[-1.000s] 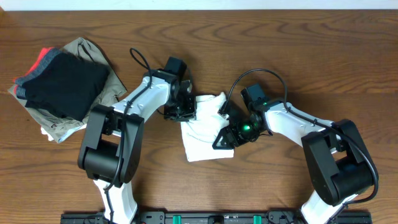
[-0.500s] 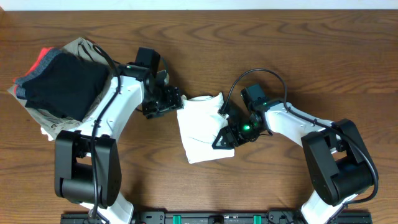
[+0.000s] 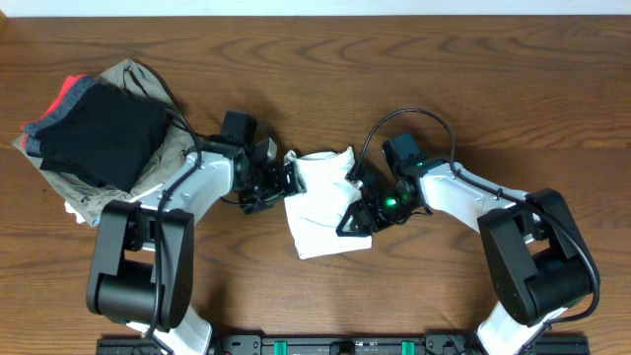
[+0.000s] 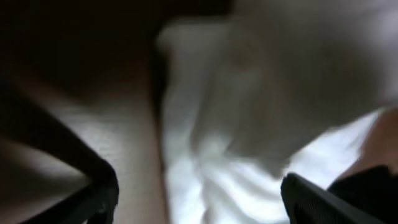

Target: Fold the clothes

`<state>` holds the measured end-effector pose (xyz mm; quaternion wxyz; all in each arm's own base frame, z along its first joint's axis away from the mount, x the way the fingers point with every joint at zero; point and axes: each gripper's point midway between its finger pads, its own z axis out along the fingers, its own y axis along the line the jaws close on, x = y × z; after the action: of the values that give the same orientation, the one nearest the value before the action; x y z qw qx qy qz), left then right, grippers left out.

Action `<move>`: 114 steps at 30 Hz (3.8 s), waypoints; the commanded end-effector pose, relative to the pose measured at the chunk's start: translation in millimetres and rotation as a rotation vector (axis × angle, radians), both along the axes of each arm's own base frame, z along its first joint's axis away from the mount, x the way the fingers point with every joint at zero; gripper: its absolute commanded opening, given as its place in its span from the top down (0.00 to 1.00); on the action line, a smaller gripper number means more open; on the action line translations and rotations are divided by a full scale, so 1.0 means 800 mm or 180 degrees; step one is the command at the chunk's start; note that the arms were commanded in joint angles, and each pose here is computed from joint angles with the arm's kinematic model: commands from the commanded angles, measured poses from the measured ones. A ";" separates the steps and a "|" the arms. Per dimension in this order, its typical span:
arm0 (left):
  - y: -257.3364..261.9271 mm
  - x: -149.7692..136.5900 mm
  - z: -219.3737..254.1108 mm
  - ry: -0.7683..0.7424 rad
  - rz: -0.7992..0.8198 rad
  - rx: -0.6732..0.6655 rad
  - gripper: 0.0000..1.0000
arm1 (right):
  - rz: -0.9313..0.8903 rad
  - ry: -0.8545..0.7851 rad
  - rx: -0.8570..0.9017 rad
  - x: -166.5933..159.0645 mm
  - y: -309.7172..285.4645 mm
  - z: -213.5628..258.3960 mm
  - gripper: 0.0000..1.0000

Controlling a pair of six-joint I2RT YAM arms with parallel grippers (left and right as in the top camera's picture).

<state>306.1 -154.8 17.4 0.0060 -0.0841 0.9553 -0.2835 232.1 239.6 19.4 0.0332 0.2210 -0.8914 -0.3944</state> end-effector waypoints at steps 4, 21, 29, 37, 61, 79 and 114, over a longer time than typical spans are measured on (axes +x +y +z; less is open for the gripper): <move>-0.028 -0.008 -0.011 -0.0118 -0.0139 -0.0274 0.14 | -0.0084 0.0021 -0.0465 0.001 -0.025 -0.037 0.48; -0.033 0.045 0.025 -0.0714 -0.0138 -0.0325 0.94 | -0.0187 0.0060 -0.0478 0.009 -0.036 -0.024 0.57; 0.052 0.096 0.083 -0.1236 0.0030 0.0774 0.94 | -0.0900 -0.0337 -0.0332 0.068 -0.104 0.076 0.52; 0.127 0.160 0.167 -0.1776 0.0190 0.1229 0.94 | -0.1286 -0.0605 -0.0337 0.067 -0.174 0.126 0.48; 0.381 0.184 0.316 -0.2204 0.1863 0.1700 0.94 | -0.1285 -0.0467 -0.0714 0.048 -0.200 0.111 0.45; 0.475 0.128 0.243 -0.1466 0.2363 0.1799 0.93 | -0.1272 -0.0352 -0.0731 0.038 -0.199 0.110 0.46; 0.518 0.129 0.266 -0.1879 0.2777 0.0750 0.74 | -0.1270 -0.0328 -0.0734 0.036 -0.199 0.110 0.45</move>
<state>417.7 233.2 249.7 0.4183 -0.3350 0.8150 -0.2204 259.6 81.5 104.5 -0.0576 0.0484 -0.9582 -0.2760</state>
